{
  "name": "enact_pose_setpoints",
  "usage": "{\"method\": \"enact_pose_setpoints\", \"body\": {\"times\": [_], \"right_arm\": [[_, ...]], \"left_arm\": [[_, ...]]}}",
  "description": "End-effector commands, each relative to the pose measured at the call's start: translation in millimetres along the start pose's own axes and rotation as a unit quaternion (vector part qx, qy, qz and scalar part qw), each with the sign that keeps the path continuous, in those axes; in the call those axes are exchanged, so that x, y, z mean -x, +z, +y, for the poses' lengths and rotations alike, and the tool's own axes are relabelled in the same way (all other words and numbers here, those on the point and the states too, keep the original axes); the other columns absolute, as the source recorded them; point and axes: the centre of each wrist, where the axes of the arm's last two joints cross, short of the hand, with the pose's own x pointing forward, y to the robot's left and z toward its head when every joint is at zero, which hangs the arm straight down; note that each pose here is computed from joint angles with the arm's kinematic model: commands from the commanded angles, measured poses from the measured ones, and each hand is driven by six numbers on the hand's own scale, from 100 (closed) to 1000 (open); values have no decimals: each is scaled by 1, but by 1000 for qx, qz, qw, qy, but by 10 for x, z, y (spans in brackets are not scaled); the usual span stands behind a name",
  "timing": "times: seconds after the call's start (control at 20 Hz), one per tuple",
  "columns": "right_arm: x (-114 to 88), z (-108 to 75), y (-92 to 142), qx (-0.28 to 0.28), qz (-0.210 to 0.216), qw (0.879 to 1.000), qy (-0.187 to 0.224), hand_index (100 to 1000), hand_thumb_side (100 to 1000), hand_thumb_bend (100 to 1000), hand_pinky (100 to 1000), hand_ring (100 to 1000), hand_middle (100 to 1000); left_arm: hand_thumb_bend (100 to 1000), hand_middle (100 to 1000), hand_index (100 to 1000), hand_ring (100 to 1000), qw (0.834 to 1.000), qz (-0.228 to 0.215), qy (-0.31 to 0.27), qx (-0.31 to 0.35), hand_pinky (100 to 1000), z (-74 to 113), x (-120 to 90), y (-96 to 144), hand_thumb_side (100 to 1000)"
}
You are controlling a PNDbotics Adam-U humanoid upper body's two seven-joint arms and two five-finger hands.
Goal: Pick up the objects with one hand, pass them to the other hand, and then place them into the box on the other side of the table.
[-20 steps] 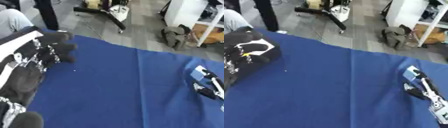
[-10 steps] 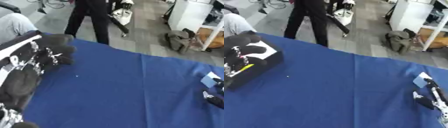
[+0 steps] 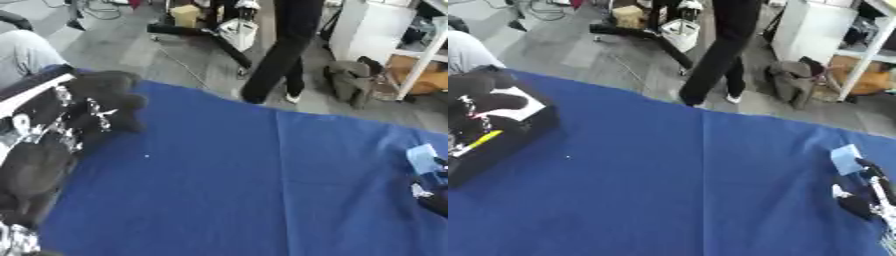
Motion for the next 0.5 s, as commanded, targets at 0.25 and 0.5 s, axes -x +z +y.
{"method": "enact_pose_setpoints", "body": {"times": [0.25,0.5], "right_arm": [[-109,-380,-152,27,-31,999,25,997,325,100,793,898,980],[-110,-448,-162,32,-33,999,27,997,324,100,794,897,981]], "left_arm": [[1000,805,832,805,1000,-4,-2,-9,735,10,-41,11,576],[1000,803,831,804,1000,-4,-1,-14,735,17,-39,16,576]]}}
